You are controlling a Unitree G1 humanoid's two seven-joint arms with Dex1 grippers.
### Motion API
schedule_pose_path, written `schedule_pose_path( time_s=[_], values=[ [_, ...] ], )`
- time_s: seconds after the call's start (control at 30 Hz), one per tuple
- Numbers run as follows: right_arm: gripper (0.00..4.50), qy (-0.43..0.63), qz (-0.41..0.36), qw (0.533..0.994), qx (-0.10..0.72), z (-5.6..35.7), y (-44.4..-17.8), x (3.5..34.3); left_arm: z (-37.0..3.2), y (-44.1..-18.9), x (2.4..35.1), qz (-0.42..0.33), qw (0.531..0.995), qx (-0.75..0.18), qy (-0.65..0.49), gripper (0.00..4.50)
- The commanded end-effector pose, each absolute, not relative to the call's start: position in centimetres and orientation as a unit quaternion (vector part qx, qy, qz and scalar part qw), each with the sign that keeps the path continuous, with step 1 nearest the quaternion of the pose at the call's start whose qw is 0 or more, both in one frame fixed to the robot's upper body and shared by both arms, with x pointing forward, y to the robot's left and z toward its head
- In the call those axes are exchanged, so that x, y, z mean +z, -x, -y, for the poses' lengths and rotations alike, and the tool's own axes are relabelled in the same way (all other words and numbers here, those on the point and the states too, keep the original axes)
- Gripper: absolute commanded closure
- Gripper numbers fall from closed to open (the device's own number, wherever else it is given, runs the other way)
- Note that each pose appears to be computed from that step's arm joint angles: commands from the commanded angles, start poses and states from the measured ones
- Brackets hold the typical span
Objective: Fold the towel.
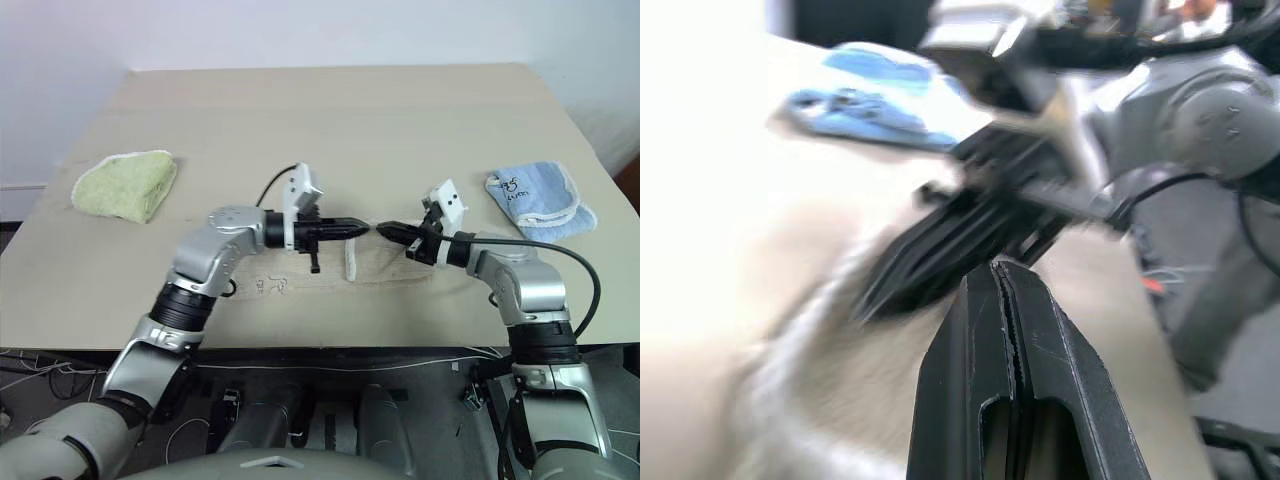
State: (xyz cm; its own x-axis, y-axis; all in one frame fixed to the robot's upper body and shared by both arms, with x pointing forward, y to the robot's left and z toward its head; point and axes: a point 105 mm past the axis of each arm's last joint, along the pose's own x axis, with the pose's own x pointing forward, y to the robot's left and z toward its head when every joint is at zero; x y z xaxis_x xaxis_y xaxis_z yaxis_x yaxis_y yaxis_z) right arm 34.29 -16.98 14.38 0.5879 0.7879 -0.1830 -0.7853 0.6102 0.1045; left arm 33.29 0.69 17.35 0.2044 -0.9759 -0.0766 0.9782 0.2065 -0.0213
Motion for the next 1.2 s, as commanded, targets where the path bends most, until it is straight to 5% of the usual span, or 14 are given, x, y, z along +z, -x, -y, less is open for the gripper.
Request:
schedule_pose_path(
  time_s=[0.03, 0.17, 0.47, 0.63, 0.83, 1.2],
  values=[
    [4.5, 0.024, -0.065, 0.892, 0.446, 17.2, -34.5, 17.2, -2.9, -33.3, 19.9, 0.002, 0.789, -0.614, -0.014, 4.32],
    [4.5, 0.03, -0.054, 0.871, 0.488, 16.3, -34.0, 19.0, -7.0, -33.2, 20.2, -0.015, 0.835, -0.549, 0.001, 3.27],
    [1.56, 0.086, -0.05, 0.818, 0.566, 14.0, -33.2, 19.9, -13.5, -30.0, 19.2, -0.075, 0.893, -0.44, 0.049, 0.12],
    [0.02, 0.143, -0.055, 0.795, 0.587, 13.1, -33.5, 19.2, -16.2, -27.5, 17.4, -0.129, 0.914, -0.372, 0.095, 0.0],
    [0.02, 0.167, -0.052, 0.782, 0.598, 12.4, -34.8, 19.4, -17.7, -24.5, 16.0, -0.168, 0.926, -0.298, 0.158, 0.0],
    [0.02, 0.267, -0.073, 0.741, 0.611, 12.5, -35.7, 18.0, -17.3, -23.4, 13.8, -0.145, 0.897, -0.18, 0.378, 0.0]
  ],
)
